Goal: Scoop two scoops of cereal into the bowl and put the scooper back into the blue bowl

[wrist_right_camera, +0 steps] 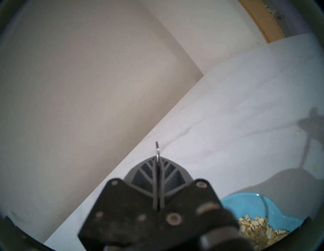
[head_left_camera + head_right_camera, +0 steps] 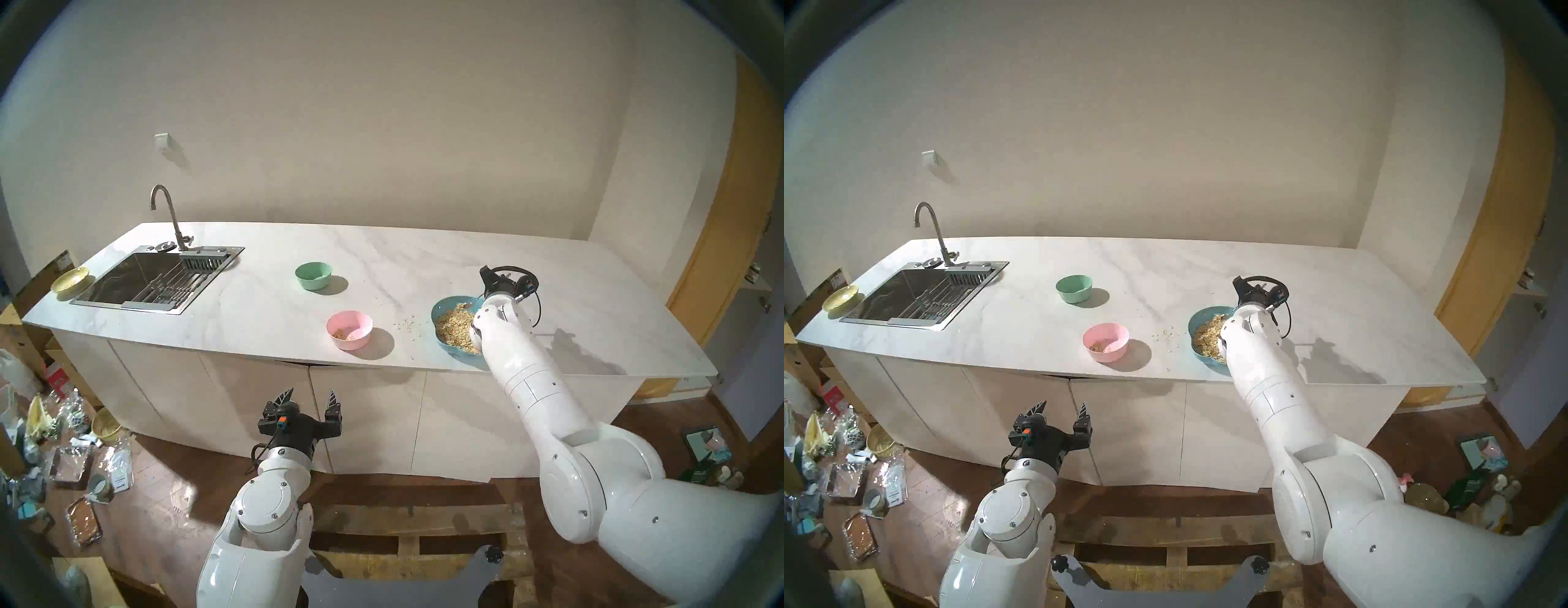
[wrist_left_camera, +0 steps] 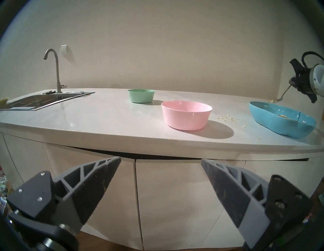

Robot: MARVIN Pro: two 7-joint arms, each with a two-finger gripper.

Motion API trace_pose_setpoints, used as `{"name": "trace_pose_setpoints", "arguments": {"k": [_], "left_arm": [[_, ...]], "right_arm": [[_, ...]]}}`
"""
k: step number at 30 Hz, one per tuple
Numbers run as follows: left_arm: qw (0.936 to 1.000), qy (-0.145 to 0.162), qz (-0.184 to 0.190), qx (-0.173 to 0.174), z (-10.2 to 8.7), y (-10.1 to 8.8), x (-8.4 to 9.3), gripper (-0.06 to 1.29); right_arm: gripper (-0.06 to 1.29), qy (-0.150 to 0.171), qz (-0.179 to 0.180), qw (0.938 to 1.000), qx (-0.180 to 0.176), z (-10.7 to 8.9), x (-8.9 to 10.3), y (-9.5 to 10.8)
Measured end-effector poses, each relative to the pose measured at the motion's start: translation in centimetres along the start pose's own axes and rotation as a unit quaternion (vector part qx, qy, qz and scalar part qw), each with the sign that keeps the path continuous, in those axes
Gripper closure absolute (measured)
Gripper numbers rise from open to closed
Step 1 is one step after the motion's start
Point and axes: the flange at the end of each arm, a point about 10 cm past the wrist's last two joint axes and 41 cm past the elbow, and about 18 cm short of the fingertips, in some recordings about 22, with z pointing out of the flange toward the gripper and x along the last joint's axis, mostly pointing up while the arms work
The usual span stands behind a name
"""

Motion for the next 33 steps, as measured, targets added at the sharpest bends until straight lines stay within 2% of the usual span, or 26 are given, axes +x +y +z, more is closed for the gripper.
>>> {"name": "trace_pose_setpoints", "arguments": {"k": [10, 17, 33], "left_arm": [[1.0000, 0.000, 0.000, 0.000, 0.0, 0.0, 0.0, -0.01], [1.0000, 0.000, 0.000, 0.000, 0.0, 0.0, 0.0, -0.01], [1.0000, 0.000, 0.000, 0.000, 0.0, 0.0, 0.0, -0.01]], "right_arm": [[1.25, -0.013, -0.029, 0.9995, 0.001, 0.3, -1.5, 2.4], [1.25, -0.012, -0.040, 0.9991, 0.005, 0.8, -1.3, 3.4], [1.25, -0.004, -0.050, 0.9986, 0.017, 1.7, -0.5, 4.2]]}}
